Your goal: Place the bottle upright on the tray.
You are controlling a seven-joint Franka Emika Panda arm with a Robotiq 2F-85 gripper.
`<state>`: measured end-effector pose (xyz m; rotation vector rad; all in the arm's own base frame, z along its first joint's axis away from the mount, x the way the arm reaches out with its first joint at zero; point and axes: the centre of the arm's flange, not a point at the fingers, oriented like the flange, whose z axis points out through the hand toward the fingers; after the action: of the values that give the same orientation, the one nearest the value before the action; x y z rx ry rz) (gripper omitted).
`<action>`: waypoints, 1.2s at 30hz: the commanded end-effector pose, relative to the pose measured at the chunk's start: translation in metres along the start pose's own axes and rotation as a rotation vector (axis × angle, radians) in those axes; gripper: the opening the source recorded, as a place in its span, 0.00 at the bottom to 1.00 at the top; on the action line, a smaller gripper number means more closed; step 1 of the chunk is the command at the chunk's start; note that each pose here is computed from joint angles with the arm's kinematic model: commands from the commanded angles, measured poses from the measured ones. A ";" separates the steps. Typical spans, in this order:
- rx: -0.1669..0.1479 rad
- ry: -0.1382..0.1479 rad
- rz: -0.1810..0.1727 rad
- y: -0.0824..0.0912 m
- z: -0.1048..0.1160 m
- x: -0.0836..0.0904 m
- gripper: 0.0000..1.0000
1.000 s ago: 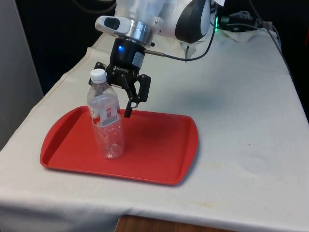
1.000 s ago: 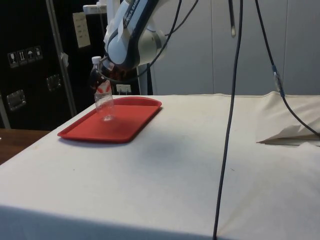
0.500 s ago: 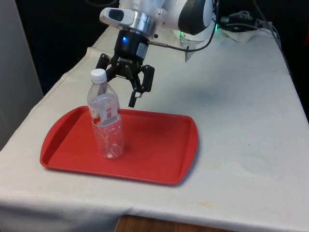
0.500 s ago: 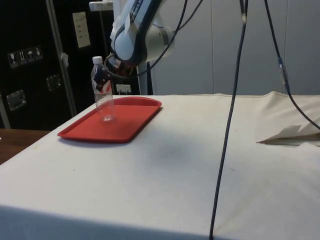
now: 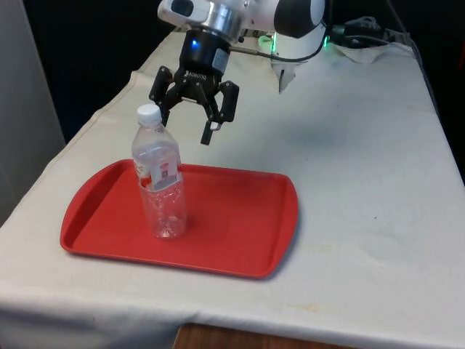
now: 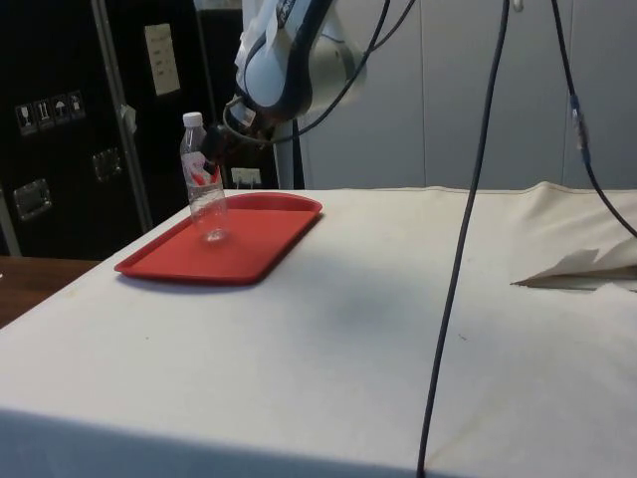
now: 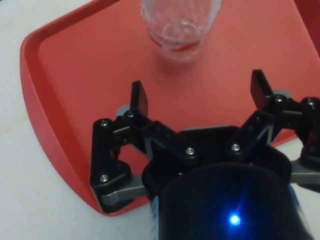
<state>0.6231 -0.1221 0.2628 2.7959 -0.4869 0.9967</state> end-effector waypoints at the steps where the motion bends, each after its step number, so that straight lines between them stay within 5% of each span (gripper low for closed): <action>1: 0.000 0.004 0.000 0.001 -0.005 -0.003 1.00; 16: 0.008 0.000 0.012 0.005 -0.027 -0.014 1.00; 30: 0.040 -0.008 0.013 0.009 -0.055 0.011 1.00; 36: 0.052 -0.039 0.014 0.012 -0.064 0.019 1.00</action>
<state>0.5961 -0.1209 0.3237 2.8620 -0.4923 0.9903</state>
